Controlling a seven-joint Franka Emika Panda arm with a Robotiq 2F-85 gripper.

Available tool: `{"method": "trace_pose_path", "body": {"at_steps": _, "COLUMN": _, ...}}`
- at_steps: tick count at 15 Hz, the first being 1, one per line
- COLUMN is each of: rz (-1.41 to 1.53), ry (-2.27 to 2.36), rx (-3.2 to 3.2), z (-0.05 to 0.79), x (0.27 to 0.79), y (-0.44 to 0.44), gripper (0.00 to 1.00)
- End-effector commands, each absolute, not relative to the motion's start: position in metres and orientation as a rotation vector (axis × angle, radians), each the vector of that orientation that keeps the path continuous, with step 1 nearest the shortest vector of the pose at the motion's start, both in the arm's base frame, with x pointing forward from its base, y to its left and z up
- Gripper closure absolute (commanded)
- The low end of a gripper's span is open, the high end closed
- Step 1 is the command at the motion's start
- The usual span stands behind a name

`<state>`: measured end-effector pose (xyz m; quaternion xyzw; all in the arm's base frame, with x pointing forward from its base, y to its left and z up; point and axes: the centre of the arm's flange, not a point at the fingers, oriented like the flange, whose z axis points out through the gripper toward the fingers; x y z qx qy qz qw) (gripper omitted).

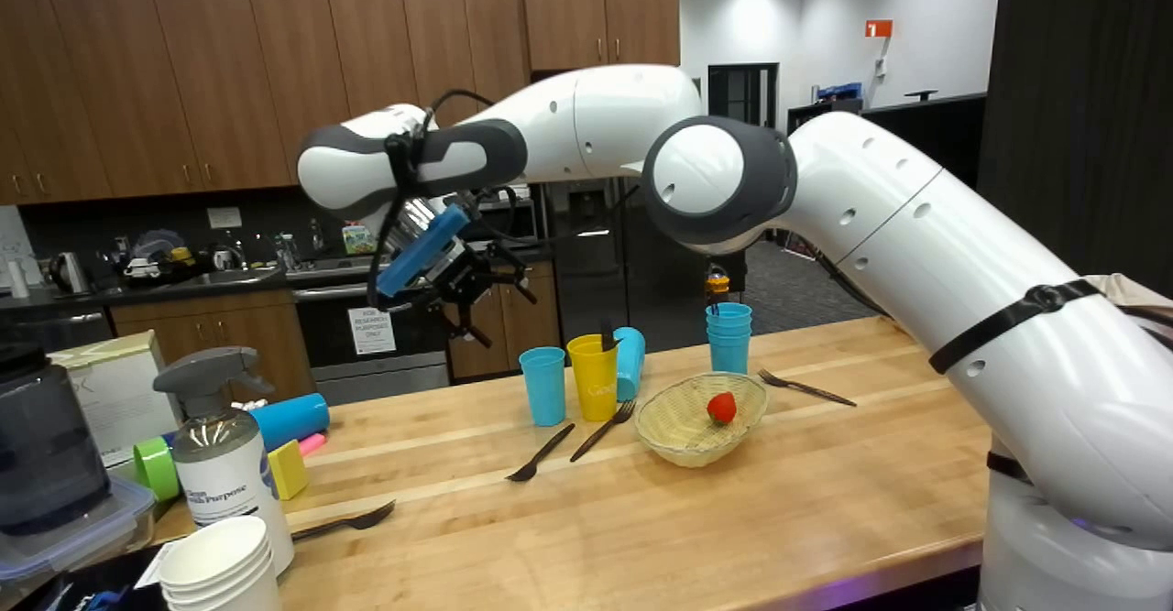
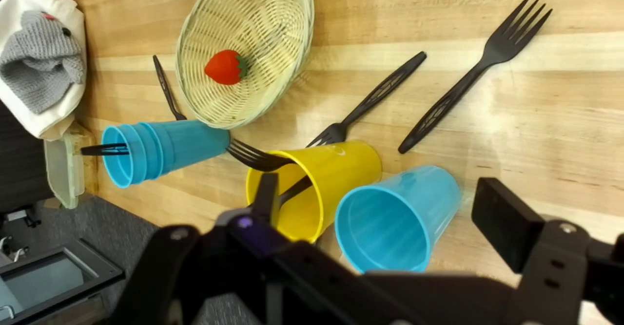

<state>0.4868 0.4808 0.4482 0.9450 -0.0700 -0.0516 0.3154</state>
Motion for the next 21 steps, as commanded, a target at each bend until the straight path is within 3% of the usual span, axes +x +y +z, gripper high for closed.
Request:
{"method": "trace_pose_path", "body": {"at_steps": 1, "rz": -0.226, "ry": -0.327, "rx": 2.608, "z": 0.446, "x": 0.480, "y": 0.484, "gripper": 0.00}}
{"method": "trace_pose_path", "body": {"at_steps": 8, "rz": -0.472, "ry": -0.630, "rx": 2.793, "z": 0.426, "x": 0.466, "y": 0.499, "gripper": 0.00}}
{"method": "trace_pose_path", "body": {"at_steps": 21, "rz": -0.407, "ry": -0.396, "rx": 2.253, "z": 0.373, "x": 0.434, "y": 0.503, "gripper": 0.00}}
